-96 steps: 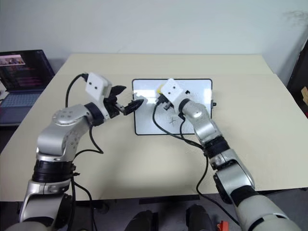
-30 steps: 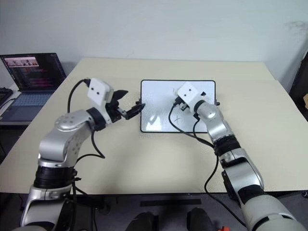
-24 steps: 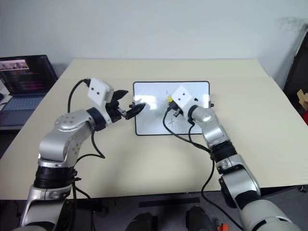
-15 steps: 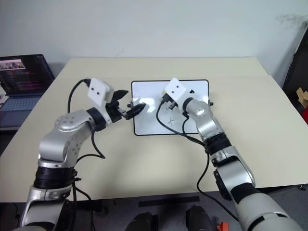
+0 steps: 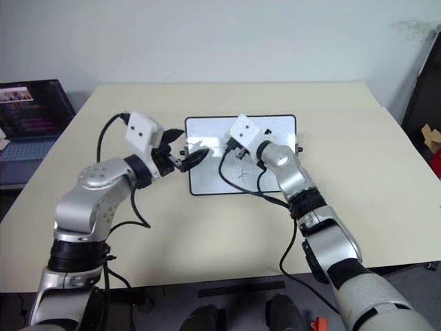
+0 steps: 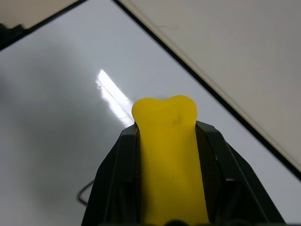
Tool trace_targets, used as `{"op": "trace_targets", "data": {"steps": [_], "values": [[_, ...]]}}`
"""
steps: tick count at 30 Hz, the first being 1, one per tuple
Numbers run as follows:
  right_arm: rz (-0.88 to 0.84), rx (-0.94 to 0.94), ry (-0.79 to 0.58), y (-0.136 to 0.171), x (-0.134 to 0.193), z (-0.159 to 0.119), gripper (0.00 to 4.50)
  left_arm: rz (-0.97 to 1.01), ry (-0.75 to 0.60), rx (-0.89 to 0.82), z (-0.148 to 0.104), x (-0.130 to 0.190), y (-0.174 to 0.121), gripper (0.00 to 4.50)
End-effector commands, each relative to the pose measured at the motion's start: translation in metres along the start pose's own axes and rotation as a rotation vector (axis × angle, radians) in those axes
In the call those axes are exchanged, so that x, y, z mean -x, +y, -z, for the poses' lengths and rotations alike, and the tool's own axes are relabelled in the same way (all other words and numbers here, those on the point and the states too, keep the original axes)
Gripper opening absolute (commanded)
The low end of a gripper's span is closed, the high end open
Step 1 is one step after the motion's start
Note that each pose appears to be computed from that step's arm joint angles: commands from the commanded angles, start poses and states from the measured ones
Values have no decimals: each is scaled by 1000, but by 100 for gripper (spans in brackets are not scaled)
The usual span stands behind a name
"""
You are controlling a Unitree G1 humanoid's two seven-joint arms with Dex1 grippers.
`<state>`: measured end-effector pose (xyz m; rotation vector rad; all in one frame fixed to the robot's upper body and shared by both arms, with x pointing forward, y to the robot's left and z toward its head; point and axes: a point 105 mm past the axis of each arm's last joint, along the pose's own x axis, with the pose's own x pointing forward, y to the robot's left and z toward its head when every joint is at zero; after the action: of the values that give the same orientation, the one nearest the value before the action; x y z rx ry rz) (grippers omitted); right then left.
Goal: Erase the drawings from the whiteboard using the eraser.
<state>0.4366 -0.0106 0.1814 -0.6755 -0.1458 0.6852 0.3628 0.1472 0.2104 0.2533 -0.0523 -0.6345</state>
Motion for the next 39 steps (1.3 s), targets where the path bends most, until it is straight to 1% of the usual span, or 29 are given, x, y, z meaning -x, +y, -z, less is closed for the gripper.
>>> {"op": "trace_targets", "data": {"steps": [1,8,11,14,20,23,26,27,29,31,33,37,39], "values": [[-24,1,8,5,1,0,123,12,-46,-24,-13,2,-3,450],[91,-31,-125,-28,8,-42,123,11,-47,-22,-12,2,-3,450],[127,-41,-138,-36,9,-48,123,12,-47,-22,-12,2,-3,450],[132,-37,-100,-36,7,-39,123,13,-47,-23,-13,2,-3,450],[64,-32,23,-14,6,0,123,10,-47,-22,-13,3,-3,450],[34,-37,51,-6,9,11,123,8,-43,-19,-12,4,-2,450],[44,-36,34,-7,10,9,123,8,-38,-16,-10,4,-1,450],[68,-37,11,-12,11,3,123,8,-37,-15,-10,5,-1,450],[118,-64,-87,-26,14,-19,123,7,-34,-15,-9,5,0,450],[142,-116,-177,-36,23,-37,123,3,-29,-17,-7,6,1,450],[114,-191,-232,-36,37,-43,123,-7,-20,-18,-4,10,4,450],[14,-308,-245,-22,65,-34,123,-13,-6,-10,4,16,6,450],[-29,-323,-212,-11,89,-16,123,-3,3,-2,9,21,3,450]]}}
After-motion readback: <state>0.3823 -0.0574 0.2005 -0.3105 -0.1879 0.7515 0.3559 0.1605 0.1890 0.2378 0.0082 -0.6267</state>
